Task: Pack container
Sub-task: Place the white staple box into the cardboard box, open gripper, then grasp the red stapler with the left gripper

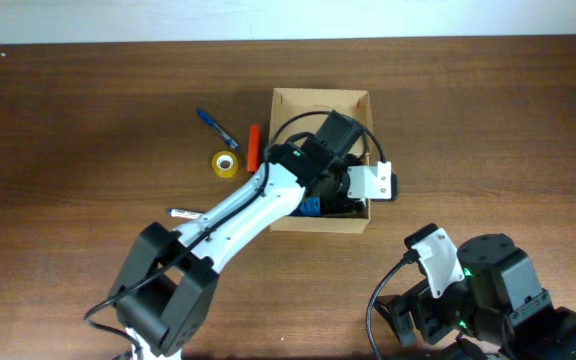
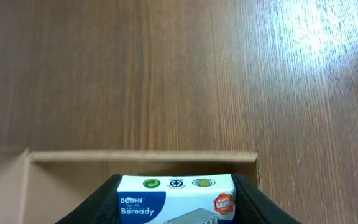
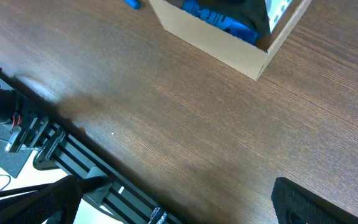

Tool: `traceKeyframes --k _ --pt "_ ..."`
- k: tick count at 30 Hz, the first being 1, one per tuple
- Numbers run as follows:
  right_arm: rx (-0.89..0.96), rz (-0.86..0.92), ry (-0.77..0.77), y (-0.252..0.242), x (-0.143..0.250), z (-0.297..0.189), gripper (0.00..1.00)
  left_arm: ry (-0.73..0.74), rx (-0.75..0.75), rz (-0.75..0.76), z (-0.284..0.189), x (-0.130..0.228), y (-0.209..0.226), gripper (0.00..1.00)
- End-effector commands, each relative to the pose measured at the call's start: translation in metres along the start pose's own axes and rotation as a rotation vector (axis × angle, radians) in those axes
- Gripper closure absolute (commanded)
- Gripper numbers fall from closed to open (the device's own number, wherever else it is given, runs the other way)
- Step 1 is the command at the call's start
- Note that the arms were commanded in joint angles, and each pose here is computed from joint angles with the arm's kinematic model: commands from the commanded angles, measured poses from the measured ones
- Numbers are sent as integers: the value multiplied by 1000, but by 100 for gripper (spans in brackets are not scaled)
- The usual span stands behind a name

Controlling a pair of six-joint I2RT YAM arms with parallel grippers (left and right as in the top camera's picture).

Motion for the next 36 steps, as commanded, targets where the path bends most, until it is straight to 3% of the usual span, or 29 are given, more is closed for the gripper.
traceKeyframes --k 1,5,6,7,9,16,18,19,22,29,33,36 --pt "-5 -8 -16 2 -2 -4 1 -16 14 32 8 -3 2 56" --pt "-5 -8 -16 2 -2 -4 1 -16 14 32 8 -3 2 56" --pt "-5 -8 -16 2 -2 -4 1 -16 14 32 8 -3 2 51" --pt "-5 -8 -16 2 -2 -4 1 -16 14 31 8 -3 2 34" --pt "-5 -8 -16 2 -2 -4 1 -16 14 31 8 -3 2 23" --pt "-5 -8 -16 2 -2 -4 1 -49 -40 -56 -17 -21 16 23" --pt "-5 -8 -16 2 -2 -4 1 -37 -146 -118 -52 -30 34 23" --pt "-5 -8 -16 2 -2 -4 1 24 -281 -209 -77 -26 50 22" --pt "-5 -8 -16 2 -2 -4 1 129 -506 -385 -127 -5 69 22" --pt "-5 -8 -16 2 -2 -4 1 135 -592 -720 -220 90 77 23" --pt "-5 -8 -16 2 -2 -4 1 158 -592 -873 -233 156 78 23" --pt "-5 -8 -16 2 -2 -4 1 158 -463 -964 -197 189 67 23"
Point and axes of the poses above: each gripper's point midway between its finger pads, its own z axis out along the fingers, its own y axis along the line the jaws close on, x = y × z, the point moved 6 cm from there along -z, back along the fingers, and after that the axes turned 10 degrees about z, right-handed, at the moved point
